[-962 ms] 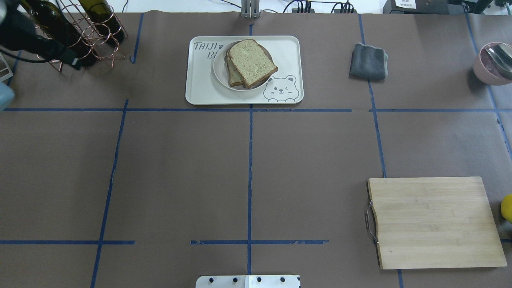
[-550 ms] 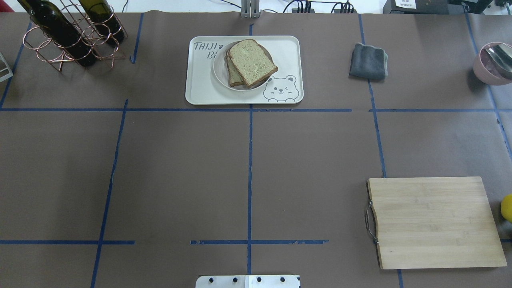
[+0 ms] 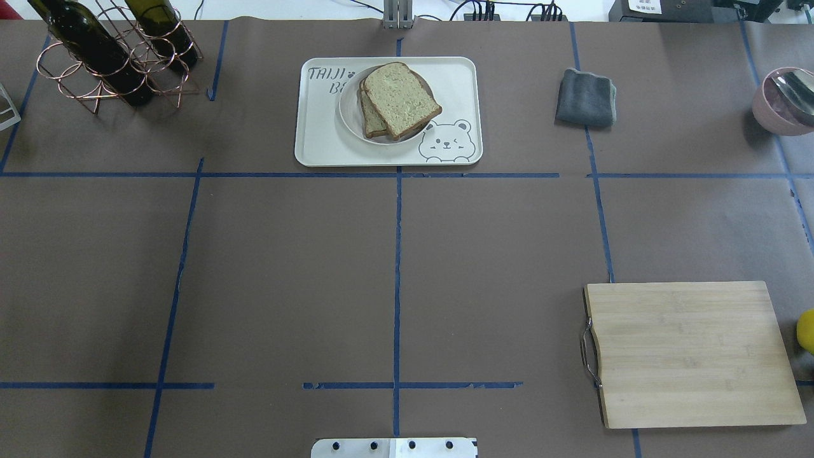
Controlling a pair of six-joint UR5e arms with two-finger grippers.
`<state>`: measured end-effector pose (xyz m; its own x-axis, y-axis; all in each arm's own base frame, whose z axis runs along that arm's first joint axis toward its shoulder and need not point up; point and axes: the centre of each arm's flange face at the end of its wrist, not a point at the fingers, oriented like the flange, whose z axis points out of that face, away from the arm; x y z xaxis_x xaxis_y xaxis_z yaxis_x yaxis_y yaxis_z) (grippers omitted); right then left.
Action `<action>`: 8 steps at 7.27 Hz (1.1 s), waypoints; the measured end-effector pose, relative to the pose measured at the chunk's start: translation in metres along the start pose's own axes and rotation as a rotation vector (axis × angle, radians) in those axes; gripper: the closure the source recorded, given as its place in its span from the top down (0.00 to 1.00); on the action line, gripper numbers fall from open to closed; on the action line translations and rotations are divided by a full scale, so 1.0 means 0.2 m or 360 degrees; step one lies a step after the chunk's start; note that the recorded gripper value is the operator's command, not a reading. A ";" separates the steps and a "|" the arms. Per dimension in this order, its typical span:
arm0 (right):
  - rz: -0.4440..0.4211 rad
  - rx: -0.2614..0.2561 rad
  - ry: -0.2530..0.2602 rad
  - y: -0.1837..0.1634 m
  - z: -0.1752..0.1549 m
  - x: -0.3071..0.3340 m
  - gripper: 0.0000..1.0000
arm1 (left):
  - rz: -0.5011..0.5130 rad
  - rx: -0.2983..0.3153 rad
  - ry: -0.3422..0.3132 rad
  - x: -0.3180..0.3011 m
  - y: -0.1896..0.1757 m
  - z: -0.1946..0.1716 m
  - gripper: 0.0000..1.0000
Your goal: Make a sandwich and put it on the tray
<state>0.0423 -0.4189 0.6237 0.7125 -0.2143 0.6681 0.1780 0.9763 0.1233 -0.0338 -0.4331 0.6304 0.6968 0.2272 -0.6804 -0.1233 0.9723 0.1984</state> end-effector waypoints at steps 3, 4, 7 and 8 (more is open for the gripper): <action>0.0001 0.0001 0.0000 0.00 0.00 0.00 1.00 | -0.0139 -0.0059 0.0018 -0.06 0.06 -0.07 1.00; 0.0002 0.0001 0.0000 0.00 0.00 0.00 1.00 | -0.0151 -0.0046 0.0025 -0.07 0.05 -0.09 1.00; -0.0006 0.0026 0.0002 -0.03 -0.03 0.01 1.00 | -0.0154 -0.0017 0.0014 -0.09 0.01 -0.13 1.00; -0.0008 0.0047 0.0007 -0.03 -0.06 0.01 1.00 | -0.0149 -0.0009 0.0007 -0.08 -0.01 -0.15 1.00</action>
<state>0.0514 -0.4248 0.6157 0.7146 -0.2195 0.6642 0.1617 0.9756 0.1484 -0.0654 -0.4368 0.6203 0.7023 0.1357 -0.6989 -0.0617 0.9896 0.1301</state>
